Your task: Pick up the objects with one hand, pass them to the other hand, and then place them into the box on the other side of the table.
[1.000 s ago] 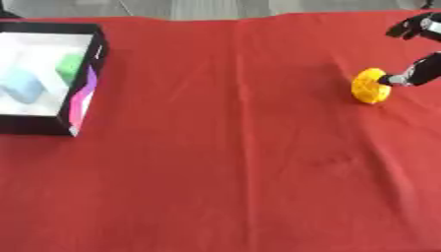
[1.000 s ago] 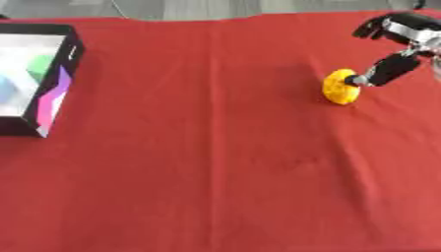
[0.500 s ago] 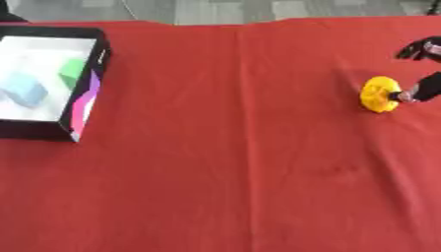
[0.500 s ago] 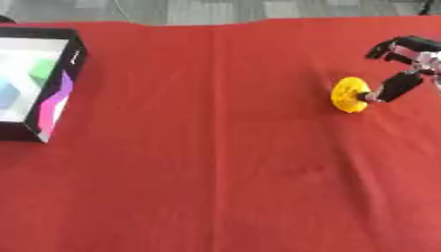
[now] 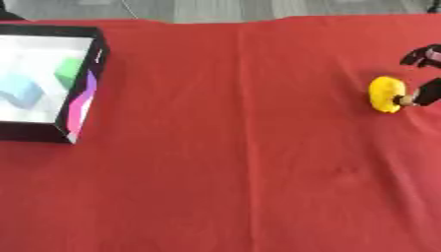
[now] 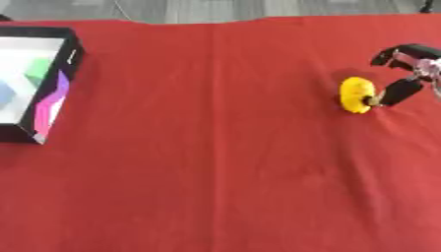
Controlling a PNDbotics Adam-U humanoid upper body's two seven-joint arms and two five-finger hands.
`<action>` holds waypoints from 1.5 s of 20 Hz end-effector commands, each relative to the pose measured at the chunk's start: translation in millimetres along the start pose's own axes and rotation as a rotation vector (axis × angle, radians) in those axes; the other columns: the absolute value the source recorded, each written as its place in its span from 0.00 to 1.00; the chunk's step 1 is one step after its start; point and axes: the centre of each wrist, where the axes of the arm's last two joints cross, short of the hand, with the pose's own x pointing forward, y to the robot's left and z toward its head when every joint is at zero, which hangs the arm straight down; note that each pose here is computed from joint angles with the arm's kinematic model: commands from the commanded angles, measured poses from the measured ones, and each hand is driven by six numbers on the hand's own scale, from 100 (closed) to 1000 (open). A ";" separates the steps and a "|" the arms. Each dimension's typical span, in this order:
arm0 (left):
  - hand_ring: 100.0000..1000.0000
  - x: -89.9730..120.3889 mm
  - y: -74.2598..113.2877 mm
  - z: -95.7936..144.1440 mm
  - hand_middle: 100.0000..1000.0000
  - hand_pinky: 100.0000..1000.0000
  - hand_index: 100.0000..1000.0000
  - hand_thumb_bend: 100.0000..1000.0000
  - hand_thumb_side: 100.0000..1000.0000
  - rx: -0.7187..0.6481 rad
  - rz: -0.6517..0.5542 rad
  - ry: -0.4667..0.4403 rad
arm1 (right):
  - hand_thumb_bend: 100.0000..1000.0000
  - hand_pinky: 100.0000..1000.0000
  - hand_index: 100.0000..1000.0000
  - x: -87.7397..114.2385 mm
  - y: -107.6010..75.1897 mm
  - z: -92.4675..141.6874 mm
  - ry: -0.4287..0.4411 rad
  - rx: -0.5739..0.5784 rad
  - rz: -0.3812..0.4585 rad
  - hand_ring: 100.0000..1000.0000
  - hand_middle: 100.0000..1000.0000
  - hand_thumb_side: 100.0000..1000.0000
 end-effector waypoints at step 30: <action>0.65 -1.9 6.8 -0.7 0.69 0.82 0.77 0.00 0.84 0.052 -0.010 0.006 | 0.12 0.86 0.41 33.3 -16.7 22.2 -0.201 -0.105 -0.064 0.65 0.34 0.00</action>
